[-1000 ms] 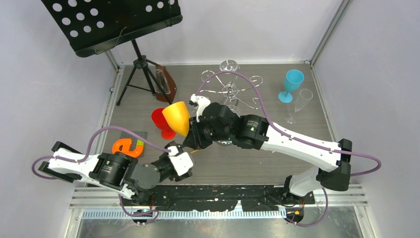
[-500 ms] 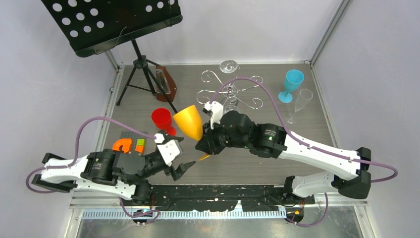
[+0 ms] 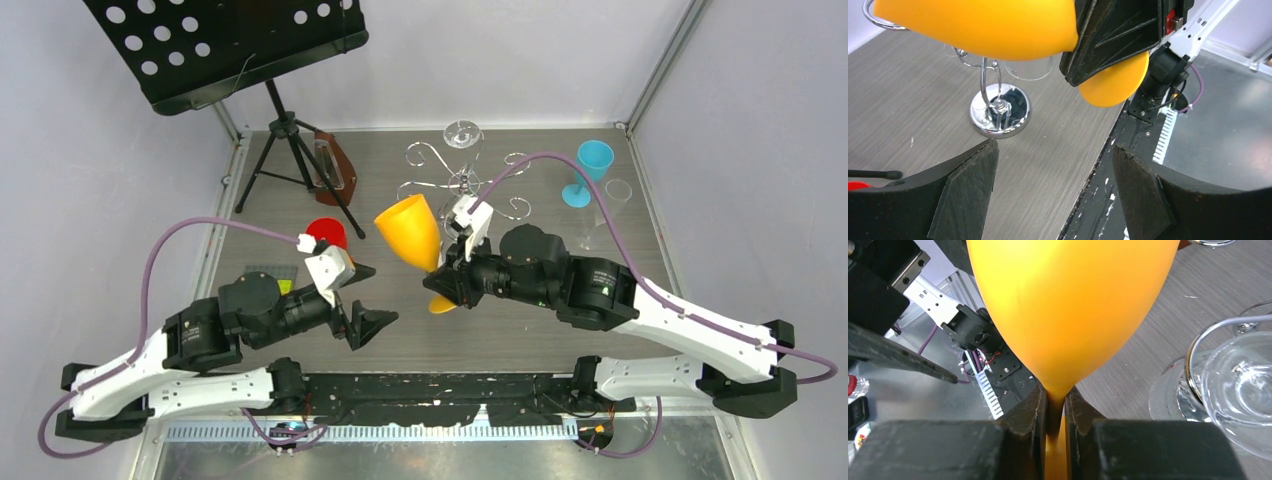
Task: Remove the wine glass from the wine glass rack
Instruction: Place the wine glass at the center of the board.
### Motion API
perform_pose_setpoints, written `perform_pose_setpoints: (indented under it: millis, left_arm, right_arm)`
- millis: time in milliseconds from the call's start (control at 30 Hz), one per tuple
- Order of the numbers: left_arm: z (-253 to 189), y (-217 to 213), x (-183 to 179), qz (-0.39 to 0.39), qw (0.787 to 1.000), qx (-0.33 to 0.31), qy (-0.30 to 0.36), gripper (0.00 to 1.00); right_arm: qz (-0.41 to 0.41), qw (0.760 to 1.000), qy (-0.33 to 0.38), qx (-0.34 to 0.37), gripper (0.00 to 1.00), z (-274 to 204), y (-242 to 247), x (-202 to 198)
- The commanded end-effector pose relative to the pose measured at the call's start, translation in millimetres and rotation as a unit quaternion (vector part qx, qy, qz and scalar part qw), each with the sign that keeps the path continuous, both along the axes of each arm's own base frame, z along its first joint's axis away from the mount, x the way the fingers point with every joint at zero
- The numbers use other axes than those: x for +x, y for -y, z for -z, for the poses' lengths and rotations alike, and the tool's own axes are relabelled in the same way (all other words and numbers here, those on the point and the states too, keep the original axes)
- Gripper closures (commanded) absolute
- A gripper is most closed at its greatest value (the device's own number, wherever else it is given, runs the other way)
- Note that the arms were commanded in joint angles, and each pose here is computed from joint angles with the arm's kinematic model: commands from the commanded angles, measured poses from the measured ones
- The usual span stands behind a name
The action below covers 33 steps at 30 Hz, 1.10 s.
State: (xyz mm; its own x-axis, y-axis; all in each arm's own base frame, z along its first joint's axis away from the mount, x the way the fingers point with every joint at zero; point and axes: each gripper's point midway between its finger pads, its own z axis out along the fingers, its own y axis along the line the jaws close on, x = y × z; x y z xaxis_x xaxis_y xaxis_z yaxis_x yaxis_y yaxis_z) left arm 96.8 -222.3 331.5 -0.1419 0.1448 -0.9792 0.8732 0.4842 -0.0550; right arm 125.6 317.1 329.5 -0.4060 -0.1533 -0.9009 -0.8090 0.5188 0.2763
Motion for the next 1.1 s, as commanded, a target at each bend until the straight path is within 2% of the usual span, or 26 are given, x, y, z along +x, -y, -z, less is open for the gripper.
perform_pose_setpoints:
  millis: [0,200,533,667,833,1067]
  left_arm:
    - [-20.5,12.6,-11.6,0.046,0.996,-0.062,-0.037,0.16]
    - [-23.7,5.7,1.3,0.032,0.992,-0.088,-0.081,0.16]
    - [-30.9,-4.1,26.6,0.022,0.969,-0.161,-0.183,0.16]
    - [-28.6,-14.1,41.6,0.002,0.948,-0.202,-0.245,0.17]
    - [-22.4,-24.6,56.7,0.002,0.91,-0.257,-0.325,0.19]
    - [-13.2,-28.8,55.8,0.014,0.896,-0.264,-0.358,0.21]
  right_arm:
    - [-0.017,0.998,0.053,0.006,0.94,-14.8,11.4,-1.6]
    - [-0.037,0.995,0.093,0.004,0.94,-31.5,28.2,-7.6]
    - [-0.095,0.981,0.159,-0.065,0.94,-37.6,54.2,-17.4]
    - [-0.12,0.969,0.192,-0.101,0.94,-35.4,63.0,-19.3]
    - [-0.161,0.945,0.24,-0.154,0.94,-24.4,67.4,-23.0]
    - [-0.185,0.918,0.279,-0.214,0.94,-18.4,57.7,-19.4]
